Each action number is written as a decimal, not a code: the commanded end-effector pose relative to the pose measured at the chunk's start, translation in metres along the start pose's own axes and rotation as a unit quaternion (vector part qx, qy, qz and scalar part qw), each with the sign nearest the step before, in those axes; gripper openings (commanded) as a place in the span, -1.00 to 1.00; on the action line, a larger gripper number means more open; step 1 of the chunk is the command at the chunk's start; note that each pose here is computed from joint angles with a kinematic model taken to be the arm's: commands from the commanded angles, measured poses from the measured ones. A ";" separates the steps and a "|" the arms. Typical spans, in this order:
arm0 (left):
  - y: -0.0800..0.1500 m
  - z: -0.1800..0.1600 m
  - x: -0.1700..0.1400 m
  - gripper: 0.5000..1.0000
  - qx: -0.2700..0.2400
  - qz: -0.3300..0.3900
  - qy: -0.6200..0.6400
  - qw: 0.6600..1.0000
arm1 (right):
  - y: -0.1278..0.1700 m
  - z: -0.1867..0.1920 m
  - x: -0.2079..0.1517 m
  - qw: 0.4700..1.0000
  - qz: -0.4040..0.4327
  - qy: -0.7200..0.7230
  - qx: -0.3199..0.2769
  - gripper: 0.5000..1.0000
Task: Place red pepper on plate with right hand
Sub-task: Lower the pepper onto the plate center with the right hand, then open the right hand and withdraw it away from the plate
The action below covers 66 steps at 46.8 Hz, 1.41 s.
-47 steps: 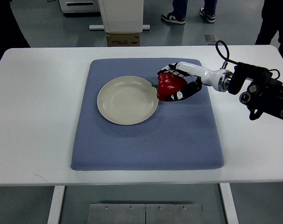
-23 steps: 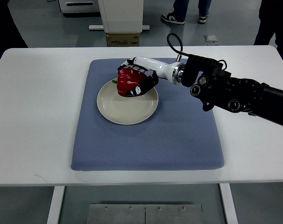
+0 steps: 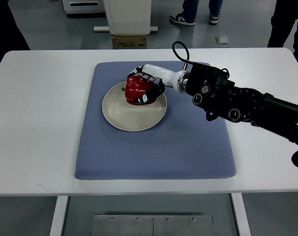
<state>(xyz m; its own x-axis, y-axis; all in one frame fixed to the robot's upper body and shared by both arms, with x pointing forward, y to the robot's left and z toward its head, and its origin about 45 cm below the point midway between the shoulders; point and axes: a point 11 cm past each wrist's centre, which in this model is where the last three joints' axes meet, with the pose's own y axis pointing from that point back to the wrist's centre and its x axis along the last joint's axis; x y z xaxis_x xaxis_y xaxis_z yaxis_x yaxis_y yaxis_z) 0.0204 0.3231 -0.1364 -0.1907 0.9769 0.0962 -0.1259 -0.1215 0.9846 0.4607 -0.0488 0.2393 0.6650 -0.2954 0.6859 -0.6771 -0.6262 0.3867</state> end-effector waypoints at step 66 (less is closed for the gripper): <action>0.000 0.000 0.000 1.00 0.000 0.000 0.000 1.000 | 0.001 -0.001 -0.030 0.998 -0.024 -0.047 0.034 0.79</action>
<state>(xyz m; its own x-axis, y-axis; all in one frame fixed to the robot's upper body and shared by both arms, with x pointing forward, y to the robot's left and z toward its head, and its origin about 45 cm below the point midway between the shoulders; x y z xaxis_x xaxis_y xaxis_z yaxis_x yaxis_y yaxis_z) 0.0204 0.3232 -0.1364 -0.1908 0.9769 0.0963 -0.1259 -0.1217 0.9846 0.4400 -0.0397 0.2193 0.7232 -0.3231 0.6104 -0.6227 -0.6874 0.3739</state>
